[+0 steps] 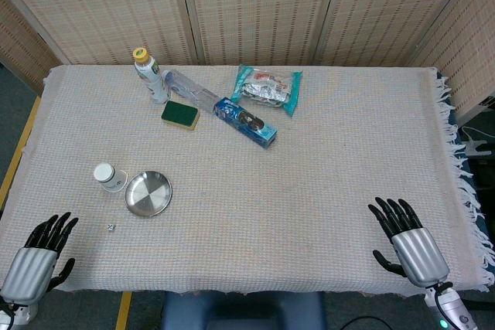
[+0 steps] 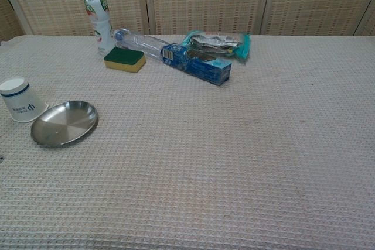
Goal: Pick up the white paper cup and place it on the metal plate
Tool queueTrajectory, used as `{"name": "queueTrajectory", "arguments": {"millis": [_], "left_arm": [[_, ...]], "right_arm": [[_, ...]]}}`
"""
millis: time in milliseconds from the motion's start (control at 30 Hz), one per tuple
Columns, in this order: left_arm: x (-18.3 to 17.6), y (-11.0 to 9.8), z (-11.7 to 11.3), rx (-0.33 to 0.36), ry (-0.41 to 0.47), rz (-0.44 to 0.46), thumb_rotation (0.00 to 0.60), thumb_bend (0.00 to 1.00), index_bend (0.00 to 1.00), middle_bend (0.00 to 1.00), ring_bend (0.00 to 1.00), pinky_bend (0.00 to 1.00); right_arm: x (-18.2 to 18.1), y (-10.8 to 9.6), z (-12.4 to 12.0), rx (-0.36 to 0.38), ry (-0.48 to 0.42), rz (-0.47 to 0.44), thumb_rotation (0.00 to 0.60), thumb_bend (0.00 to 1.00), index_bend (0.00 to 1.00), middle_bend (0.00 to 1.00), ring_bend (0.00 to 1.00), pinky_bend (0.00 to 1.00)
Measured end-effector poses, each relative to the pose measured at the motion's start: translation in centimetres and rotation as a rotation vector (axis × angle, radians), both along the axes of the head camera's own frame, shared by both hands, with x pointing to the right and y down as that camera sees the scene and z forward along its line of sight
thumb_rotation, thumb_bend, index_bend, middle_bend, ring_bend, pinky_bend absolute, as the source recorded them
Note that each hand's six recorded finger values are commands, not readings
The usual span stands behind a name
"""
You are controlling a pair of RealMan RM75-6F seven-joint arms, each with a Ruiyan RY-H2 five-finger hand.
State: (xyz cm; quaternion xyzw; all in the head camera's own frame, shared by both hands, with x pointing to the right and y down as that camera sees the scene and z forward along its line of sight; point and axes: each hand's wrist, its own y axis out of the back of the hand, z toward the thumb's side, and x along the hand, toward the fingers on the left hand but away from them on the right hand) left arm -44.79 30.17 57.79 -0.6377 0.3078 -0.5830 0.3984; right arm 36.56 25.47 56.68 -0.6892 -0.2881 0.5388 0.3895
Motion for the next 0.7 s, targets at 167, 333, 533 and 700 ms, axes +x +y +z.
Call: {"name": "queueTrajectory", "arguments": {"millis": [167,333,533,700], "left_arm": [[0.4,-0.3,0.8,-0.024,-0.001,0.015,0.600,0.38,0.00,0.00,0.00,0.14],[0.8,-0.7,1.2,-0.010,-0.009,0.011,0.600,0.38,0.00,0.47,0.42,0.53],[1.2,-0.6,3.4,-0.103,-0.011,0.005,0.600,0.40,0.13,0.90,0.83,0.82],[1.7,-1.2,5.9,-0.135,-0.041,0.017,0.600,0.41,0.23,0.99,0.93,0.91]], "right_arm": [[0.1,0.1,-0.3,0.004,-0.001,0.005,0.533,0.19,0.00,0.00,0.00,0.00],[0.3,0.0,-0.4,0.007,0.002,0.016,0.533,0.19,0.00,0.00,0.00,0.00],[0.5,-0.1,0.0,-0.018,0.015,0.022,0.532,0.19,0.00,0.00,0.00,0.00],[0.2,-0.1,-0.1,-0.034,0.003,0.018,0.533,0.19,0.00,0.00,0.00,0.00]]}}
